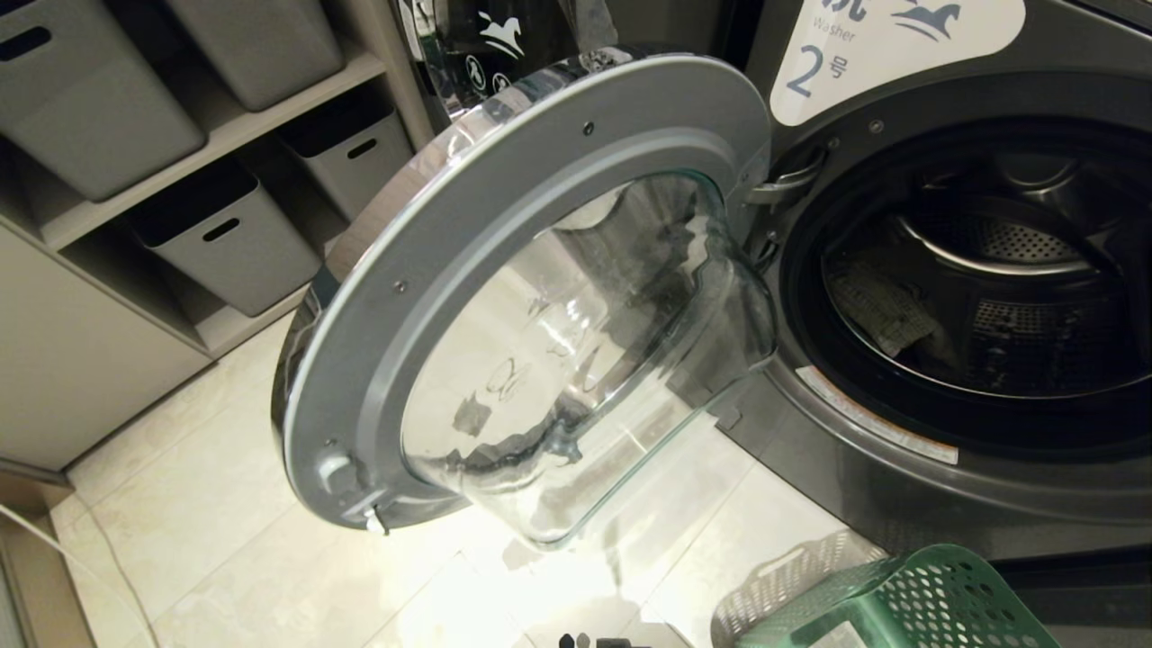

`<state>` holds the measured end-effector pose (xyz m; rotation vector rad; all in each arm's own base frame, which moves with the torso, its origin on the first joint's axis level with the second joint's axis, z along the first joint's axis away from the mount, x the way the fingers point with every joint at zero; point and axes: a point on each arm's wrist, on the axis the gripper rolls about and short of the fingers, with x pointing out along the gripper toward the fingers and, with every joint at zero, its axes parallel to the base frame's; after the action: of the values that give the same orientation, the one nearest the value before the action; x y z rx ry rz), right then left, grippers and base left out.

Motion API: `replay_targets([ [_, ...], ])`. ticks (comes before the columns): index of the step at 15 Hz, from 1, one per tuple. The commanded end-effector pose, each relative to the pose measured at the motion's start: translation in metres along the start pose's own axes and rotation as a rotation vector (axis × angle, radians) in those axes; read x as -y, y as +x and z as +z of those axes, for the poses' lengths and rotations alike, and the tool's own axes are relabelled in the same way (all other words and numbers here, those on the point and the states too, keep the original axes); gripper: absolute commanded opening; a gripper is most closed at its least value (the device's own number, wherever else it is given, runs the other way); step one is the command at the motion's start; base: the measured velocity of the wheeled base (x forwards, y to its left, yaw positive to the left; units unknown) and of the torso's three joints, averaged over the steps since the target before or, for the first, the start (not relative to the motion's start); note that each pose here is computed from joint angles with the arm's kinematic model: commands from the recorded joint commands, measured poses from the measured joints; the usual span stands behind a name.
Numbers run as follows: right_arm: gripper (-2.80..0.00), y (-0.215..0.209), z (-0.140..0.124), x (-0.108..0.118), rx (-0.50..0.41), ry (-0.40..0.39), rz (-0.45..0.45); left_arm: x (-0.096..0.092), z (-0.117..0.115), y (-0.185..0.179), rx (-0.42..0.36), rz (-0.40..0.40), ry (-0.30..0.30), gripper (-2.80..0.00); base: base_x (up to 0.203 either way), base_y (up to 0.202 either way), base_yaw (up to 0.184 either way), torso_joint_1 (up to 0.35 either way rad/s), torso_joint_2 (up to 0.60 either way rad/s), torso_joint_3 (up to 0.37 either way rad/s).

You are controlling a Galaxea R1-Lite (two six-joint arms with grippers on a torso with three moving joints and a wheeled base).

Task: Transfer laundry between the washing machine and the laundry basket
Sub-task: Pick a cloth and place it into the basket

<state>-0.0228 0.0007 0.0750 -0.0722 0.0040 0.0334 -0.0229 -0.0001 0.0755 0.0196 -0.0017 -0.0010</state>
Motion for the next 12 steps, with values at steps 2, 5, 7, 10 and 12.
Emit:
replay_targets([
  [2, -2.80, 0.000, 0.000, 0.000, -0.001, -0.007, 0.001, 0.000, -0.001, 0.000, -0.005, 0.001, -0.003, -2.80, 0.155, 0.000, 0.002, 0.011, 0.00, 0.002],
  [5, -2.80, 0.000, 0.000, 0.000, -0.001, -0.003, 0.002, 0.000, 0.000, 0.000, -0.003, 0.001, -0.004, -2.80, 0.000, 0.000, 0.000, 0.000, 0.00, 0.000],
  [7, -2.80, 0.000, 0.000, 0.000, -0.002, -0.026, 0.004, 0.000, -0.001, 0.000, -0.005, 0.001, -0.003, -2.80, 0.000, 0.000, 0.000, 0.000, 0.00, 0.000],
  [10, -2.80, -0.005, 0.016, 0.001, 0.047, -0.078, -0.008, 0.000, -0.001, 0.000, -0.005, -0.001, 0.003, -2.80, 0.000, 0.000, 0.000, 0.000, 0.00, 0.000],
  [12, -2.80, -0.019, 0.058, 0.004, 0.106, -0.087, -0.014, 0.000, -0.001, 0.000, -0.005, -0.002, 0.016, -2.80, 0.000, 0.000, 0.000, 0.000, 0.00, 0.000],
])
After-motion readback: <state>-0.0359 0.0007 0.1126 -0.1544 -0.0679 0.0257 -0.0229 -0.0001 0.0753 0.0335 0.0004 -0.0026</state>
